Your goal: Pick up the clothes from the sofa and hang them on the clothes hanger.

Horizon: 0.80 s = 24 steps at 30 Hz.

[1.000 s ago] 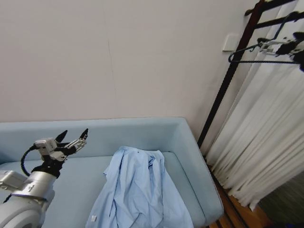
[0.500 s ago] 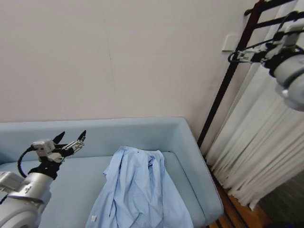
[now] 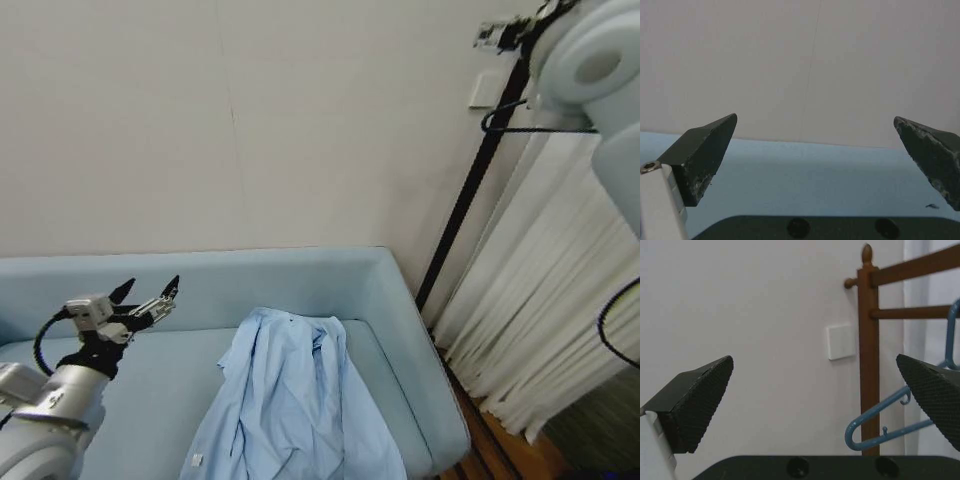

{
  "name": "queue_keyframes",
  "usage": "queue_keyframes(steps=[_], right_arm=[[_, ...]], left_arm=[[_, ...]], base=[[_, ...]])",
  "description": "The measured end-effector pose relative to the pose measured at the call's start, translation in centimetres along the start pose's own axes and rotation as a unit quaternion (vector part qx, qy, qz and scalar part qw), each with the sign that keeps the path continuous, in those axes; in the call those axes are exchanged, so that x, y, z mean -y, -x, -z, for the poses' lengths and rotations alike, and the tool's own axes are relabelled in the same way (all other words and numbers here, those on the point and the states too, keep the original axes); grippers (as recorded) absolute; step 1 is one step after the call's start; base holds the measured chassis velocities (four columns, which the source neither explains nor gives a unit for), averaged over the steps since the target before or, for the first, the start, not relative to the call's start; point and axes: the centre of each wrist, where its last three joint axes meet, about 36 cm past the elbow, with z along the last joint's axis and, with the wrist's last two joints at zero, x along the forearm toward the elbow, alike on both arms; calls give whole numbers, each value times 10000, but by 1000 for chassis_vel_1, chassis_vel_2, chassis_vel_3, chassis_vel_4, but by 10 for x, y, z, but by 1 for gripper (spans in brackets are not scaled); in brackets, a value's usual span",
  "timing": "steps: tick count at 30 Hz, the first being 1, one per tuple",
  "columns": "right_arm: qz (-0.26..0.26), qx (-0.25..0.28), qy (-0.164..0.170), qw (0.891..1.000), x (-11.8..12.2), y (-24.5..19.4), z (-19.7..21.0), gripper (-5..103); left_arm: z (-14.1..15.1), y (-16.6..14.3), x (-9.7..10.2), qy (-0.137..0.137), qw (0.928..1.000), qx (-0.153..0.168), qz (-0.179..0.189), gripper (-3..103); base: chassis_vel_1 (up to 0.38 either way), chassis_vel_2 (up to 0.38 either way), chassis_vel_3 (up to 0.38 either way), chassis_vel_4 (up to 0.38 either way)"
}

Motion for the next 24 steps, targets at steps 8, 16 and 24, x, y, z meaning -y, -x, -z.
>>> queue_keyframes(steps=[8,16,24], right_arm=[[-1221,-593,855,9871,-33,30,41,100],[-1613,-959,1089,9762,-35,30,54,100],[-2012,-1582,1585,9536,-50,66,67,100]], left_arm=[[1,7,6,15,9993,82,-367,100],[-3,10,13,-85,9986,38,-523,100],[-5,13,17,-165,9980,59,-602,100]], base=[[0,0,0,0],[0,0,0,0],[0,0,0,0]])
